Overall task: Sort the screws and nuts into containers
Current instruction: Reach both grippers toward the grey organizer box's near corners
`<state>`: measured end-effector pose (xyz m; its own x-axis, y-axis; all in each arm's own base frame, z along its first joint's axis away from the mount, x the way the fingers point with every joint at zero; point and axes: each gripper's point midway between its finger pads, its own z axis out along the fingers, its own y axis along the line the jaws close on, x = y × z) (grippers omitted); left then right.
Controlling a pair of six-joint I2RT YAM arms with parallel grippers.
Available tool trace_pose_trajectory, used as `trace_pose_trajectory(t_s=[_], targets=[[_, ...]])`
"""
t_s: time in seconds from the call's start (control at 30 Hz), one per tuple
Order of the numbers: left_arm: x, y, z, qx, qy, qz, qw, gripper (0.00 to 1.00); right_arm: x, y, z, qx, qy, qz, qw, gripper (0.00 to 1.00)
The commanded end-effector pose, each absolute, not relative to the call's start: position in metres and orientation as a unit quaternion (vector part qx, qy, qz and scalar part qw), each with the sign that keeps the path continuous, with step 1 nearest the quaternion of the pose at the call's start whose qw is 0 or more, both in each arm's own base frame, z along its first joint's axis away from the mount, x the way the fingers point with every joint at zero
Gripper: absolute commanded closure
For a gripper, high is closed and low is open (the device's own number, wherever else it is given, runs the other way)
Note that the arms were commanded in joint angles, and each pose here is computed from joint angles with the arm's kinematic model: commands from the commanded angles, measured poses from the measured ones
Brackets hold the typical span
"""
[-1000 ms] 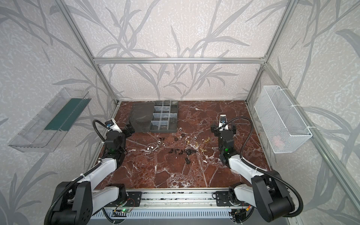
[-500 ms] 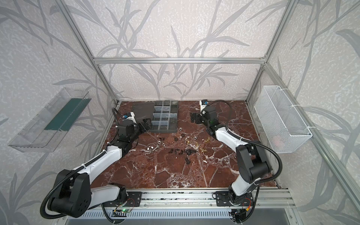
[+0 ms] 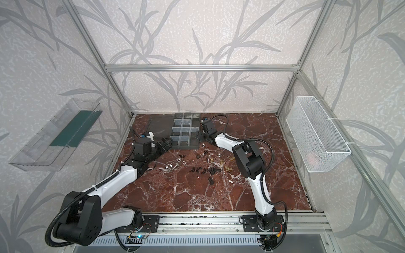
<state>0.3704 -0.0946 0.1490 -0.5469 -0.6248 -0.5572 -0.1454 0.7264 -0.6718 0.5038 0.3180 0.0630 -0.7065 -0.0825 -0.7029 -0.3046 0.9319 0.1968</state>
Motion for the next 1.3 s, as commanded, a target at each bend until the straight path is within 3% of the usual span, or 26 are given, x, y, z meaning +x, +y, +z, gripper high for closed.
trace_pose_trajectory(t_s=[0.0,0.13,0.4,1.27], targets=[[0.362,-0.097,0.14,-0.242,0.834,-0.296,0.399,0.01,0.509,0.328,0.066,-0.094,0.913,0.143,0.37,0.15],[0.361,-0.092,0.141,-0.251,0.824,-0.295,0.414,0.01,0.512,0.331,0.058,-0.083,0.917,0.143,0.363,0.22],[0.368,-0.088,0.137,-0.268,0.816,-0.291,0.422,0.01,0.503,0.324,0.046,-0.082,0.922,0.123,0.357,0.26],[0.422,-0.11,0.098,-0.291,0.805,-0.335,0.393,0.01,0.456,0.34,0.059,-0.117,0.914,0.142,0.361,0.27]])
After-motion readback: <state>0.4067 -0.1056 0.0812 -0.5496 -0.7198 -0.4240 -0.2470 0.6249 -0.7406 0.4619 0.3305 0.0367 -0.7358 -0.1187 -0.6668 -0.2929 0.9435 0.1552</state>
